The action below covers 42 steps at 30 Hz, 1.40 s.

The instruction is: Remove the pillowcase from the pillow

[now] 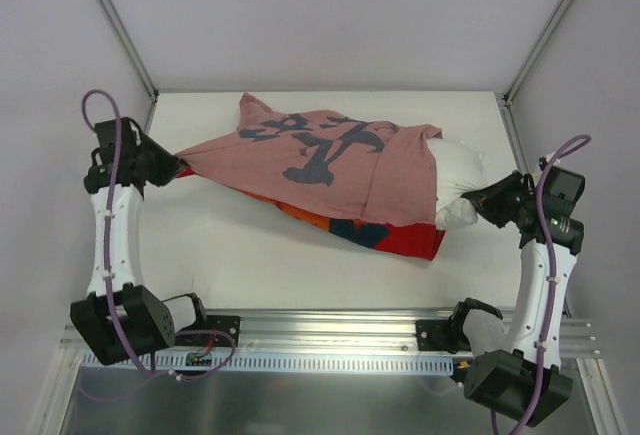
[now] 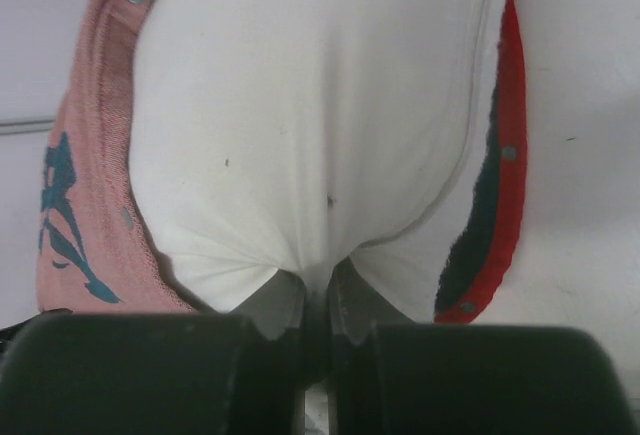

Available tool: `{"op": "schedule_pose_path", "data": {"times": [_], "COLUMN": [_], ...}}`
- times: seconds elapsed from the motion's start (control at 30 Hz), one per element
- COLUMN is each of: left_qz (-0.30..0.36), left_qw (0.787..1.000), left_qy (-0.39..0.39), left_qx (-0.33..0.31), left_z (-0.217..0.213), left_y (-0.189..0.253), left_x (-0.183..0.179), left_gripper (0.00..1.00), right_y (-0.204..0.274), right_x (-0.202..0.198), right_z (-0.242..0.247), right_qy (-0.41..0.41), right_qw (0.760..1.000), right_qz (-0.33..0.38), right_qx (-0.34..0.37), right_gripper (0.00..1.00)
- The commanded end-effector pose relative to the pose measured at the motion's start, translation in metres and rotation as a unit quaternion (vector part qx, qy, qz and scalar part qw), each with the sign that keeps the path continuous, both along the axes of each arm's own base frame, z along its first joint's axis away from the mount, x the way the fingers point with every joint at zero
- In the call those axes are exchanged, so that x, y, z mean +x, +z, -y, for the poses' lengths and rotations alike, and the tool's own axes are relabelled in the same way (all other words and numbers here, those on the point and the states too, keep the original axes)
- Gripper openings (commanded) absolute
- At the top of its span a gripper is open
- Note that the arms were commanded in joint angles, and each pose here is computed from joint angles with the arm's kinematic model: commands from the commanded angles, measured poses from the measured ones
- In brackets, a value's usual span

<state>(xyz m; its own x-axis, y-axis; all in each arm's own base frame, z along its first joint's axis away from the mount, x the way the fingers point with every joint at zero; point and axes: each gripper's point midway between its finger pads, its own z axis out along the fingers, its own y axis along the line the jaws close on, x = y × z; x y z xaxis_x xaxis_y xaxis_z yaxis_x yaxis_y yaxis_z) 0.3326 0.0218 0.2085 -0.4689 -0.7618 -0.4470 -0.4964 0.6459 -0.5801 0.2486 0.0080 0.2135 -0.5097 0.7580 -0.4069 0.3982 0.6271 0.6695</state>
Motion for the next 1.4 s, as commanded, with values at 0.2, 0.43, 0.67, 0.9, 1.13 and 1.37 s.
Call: {"op": "schedule_pose_path", "data": {"times": [0.2, 0.43, 0.67, 0.9, 1.13, 1.37], "left_qz": [0.096, 0.127, 0.205, 0.214, 0.127, 0.032], "left_qw": [0.973, 0.954, 0.930, 0.939, 0.976, 0.989], "left_qy": [0.180, 0.238, 0.263, 0.223, 0.136, 0.002], "left_qx": [0.110, 0.128, 0.155, 0.150, 0.115, 0.142], "left_z": [-0.087, -0.114, -0.123, -0.114, -0.101, -0.039], "left_y": [0.113, 0.177, 0.253, 0.261, 0.191, 0.118], "left_x": [-0.044, -0.060, -0.074, -0.066, -0.012, 0.058], "left_gripper": [0.00, 0.00, 0.00, 0.00, 0.00, 0.00], "right_y": [0.148, 0.232, 0.265, 0.281, 0.207, 0.094], "right_x": [0.028, 0.003, -0.037, -0.049, 0.032, 0.109], "right_z": [0.009, 0.015, 0.021, 0.021, 0.021, 0.022], "right_qy": [-0.030, -0.052, -0.078, -0.072, 0.006, 0.052], "right_qw": [0.979, 0.959, 0.941, 0.924, 0.964, 0.990], "right_qz": [0.201, 0.263, 0.276, 0.297, 0.227, 0.072], "right_qx": [-0.015, -0.093, -0.182, -0.232, -0.141, -0.106], "right_gripper": [0.01, 0.01, 0.01, 0.01, 0.01, 0.01]}}
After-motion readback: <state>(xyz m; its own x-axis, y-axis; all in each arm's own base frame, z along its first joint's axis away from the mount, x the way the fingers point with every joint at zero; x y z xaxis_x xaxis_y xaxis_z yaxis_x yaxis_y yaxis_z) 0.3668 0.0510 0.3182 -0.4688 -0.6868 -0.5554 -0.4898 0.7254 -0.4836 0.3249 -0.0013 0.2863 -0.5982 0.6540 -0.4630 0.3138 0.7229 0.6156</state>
